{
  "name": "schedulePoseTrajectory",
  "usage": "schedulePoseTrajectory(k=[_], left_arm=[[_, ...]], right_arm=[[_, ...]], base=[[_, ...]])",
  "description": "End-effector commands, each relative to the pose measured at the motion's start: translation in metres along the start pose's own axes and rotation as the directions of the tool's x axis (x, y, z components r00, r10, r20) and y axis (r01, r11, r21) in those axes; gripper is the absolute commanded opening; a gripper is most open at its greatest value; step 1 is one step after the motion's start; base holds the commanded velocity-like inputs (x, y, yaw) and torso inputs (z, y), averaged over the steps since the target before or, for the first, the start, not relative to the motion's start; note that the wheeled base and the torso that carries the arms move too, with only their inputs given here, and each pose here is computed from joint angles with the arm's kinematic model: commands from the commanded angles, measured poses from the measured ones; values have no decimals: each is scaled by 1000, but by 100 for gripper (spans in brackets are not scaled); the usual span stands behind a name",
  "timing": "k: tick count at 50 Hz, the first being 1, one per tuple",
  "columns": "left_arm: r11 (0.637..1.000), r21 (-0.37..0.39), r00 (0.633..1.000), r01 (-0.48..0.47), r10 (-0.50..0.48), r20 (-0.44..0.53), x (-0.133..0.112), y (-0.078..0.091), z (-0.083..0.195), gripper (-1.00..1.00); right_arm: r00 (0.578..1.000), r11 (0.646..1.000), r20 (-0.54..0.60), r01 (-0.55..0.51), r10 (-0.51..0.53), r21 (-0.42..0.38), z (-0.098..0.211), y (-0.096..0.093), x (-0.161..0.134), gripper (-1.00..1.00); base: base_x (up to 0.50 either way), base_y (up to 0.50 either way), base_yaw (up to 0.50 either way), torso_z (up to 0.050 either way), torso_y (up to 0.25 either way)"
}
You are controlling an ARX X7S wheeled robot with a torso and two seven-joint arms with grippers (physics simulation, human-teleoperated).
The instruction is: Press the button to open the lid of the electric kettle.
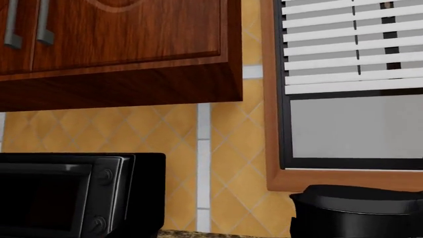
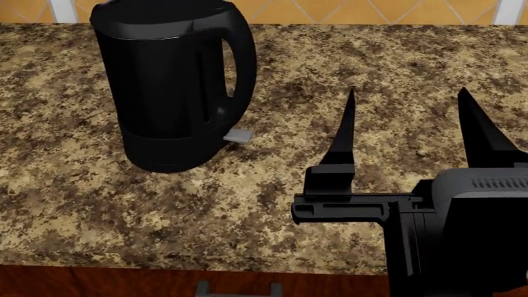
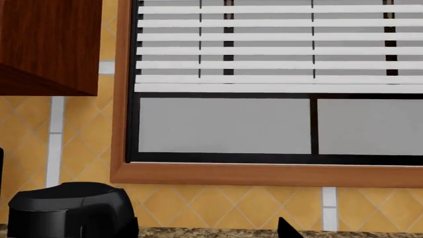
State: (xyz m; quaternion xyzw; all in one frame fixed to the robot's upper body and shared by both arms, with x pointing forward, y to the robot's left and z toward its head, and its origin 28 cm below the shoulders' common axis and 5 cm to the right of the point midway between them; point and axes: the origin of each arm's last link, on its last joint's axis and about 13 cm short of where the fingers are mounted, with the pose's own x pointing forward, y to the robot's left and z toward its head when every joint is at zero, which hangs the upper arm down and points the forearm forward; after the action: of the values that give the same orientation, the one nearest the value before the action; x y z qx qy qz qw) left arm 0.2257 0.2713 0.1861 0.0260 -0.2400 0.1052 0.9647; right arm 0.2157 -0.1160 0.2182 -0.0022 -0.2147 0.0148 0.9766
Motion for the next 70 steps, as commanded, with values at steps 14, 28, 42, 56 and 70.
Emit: schedulePoseTrajectory(k=[14,28,42,56,70], left_arm=[[999,-25,1000,-25,25,0,1,7,5,100],[999,-24,1000,-28,28,0,0,9,5,100],[997,-36,998,-65,65,8,0,15,8,100],[996,-42,997,-76,77,20,-1,19,12,100],[993,-96,997,-74,74,2,-3,27,16,100]], right_arm=[[1000,999,-6,-30,30,26,2,1,-1,100],[999,999,-39,-11,12,41,1,2,0,100],[992,1000,-121,-13,16,21,6,3,9,100],[953,993,-281,-122,116,-5,109,-1,67,100],[650,843,-638,-538,414,-2,190,27,130,100]], base=[[500,0,0,0,0],[256,0,0,0,1],[237,0,0,0,0],[0,0,0,0,0],[0,0,0,0,0]])
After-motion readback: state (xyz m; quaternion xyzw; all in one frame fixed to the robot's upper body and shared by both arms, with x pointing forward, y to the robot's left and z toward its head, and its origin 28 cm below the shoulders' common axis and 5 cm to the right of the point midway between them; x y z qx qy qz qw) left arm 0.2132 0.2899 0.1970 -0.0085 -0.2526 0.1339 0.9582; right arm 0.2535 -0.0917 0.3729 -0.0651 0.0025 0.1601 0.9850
